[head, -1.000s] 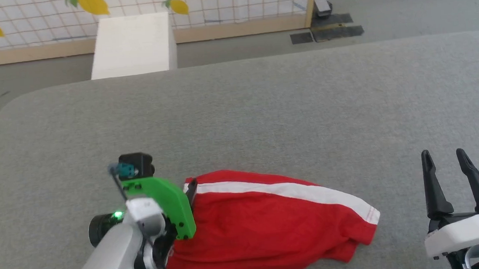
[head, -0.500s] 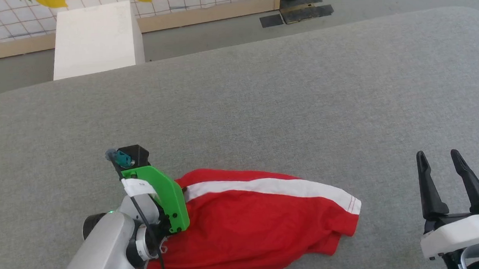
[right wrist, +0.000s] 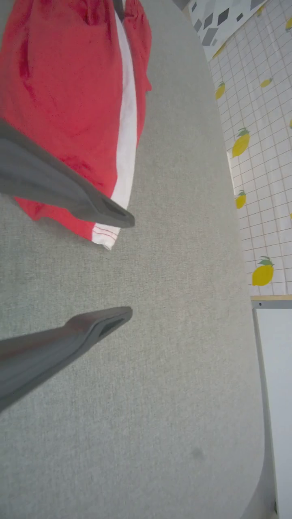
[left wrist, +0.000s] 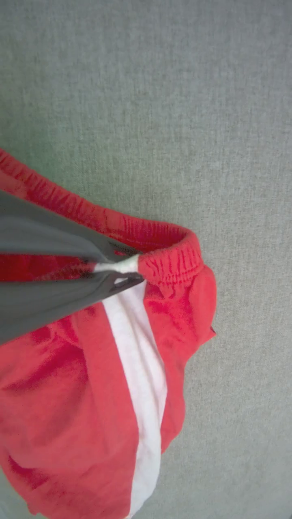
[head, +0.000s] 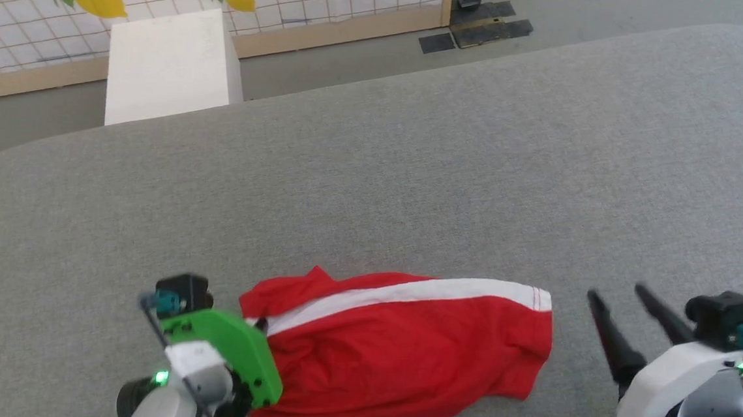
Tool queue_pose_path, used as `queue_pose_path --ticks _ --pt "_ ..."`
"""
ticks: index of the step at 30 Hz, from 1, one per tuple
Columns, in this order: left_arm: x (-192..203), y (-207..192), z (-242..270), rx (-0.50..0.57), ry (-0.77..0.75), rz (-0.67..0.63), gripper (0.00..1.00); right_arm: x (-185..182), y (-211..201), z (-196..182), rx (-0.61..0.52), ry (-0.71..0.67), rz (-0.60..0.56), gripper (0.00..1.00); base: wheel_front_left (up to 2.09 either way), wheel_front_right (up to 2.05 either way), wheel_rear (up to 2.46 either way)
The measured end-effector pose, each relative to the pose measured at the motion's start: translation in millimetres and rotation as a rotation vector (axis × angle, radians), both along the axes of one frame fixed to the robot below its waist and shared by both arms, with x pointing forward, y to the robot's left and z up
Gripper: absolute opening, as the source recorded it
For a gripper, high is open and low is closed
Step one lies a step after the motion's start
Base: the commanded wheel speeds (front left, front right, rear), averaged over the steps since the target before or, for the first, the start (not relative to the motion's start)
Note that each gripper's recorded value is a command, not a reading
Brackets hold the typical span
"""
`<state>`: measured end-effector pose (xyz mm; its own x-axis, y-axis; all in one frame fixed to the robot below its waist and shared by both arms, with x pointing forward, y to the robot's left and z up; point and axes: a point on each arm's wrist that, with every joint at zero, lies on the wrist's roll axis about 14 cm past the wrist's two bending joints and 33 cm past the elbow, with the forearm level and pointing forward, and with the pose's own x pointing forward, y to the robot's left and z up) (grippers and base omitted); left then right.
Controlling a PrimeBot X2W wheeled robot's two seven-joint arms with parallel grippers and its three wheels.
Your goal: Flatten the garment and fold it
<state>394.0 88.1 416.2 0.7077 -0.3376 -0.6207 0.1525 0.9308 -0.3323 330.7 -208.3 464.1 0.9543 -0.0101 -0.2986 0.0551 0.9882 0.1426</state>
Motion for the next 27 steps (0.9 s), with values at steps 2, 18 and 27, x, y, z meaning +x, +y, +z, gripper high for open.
queue_pose_path --ticks 2,18,27 --pt "-6.9 5.7 -1.9 -0.007 0.004 0.019 0.00 -5.5 6.5 -12.6 0.018 0.087 0.023 1.00 0.00 0.00 0.00" --pt "-8.9 10.1 -11.0 -0.043 0.028 0.042 0.00 43.0 35.2 -60.8 -0.027 0.408 0.165 1.00 0.00 0.00 0.00" --pt "-4.5 14.4 -18.2 -0.047 0.044 0.052 0.00 47.8 54.6 -92.3 -0.109 0.618 0.263 0.98 0.00 0.00 0.00"
